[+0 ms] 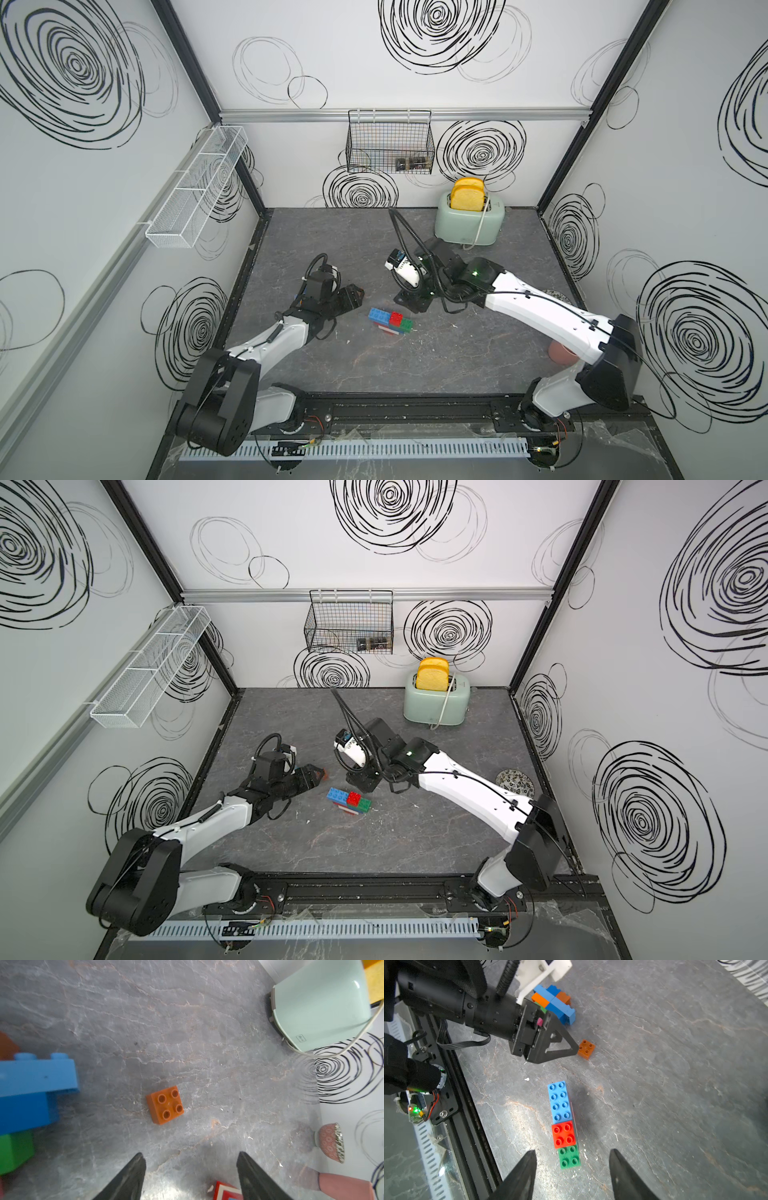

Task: Assemble a heart with lego
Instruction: Assemble the lego brick with the lego brick, then pick up the lego brick from the center of the board.

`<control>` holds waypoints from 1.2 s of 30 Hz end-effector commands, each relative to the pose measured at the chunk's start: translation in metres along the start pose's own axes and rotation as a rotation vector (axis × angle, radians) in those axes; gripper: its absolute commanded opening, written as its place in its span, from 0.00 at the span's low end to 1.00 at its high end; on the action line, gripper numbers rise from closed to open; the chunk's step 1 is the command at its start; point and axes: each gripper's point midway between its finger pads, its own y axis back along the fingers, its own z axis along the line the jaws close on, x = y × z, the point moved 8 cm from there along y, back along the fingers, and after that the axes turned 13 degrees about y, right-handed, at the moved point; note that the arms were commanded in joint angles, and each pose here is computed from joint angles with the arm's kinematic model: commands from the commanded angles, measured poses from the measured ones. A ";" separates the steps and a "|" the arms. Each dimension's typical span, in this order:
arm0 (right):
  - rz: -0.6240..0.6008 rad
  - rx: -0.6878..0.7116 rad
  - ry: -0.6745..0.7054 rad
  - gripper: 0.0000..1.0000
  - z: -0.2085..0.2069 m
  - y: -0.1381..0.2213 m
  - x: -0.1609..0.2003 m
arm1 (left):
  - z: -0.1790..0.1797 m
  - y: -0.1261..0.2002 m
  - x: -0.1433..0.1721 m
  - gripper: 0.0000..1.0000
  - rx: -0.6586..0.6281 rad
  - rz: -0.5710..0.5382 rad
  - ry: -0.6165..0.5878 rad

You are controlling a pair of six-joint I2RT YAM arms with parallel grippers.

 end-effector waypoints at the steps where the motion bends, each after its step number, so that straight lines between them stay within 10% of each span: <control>1: -0.123 0.023 -0.092 0.59 -0.006 0.017 0.011 | -0.006 -0.010 -0.007 0.73 -0.086 -0.030 -0.086; 14: -0.217 0.064 -0.200 0.61 -0.015 0.036 0.065 | -0.005 -0.049 -0.013 0.67 -0.383 0.017 -0.218; 36: -0.192 0.053 -0.226 0.59 -0.017 0.023 0.079 | -0.014 -0.075 -0.025 0.34 -0.390 0.060 -0.265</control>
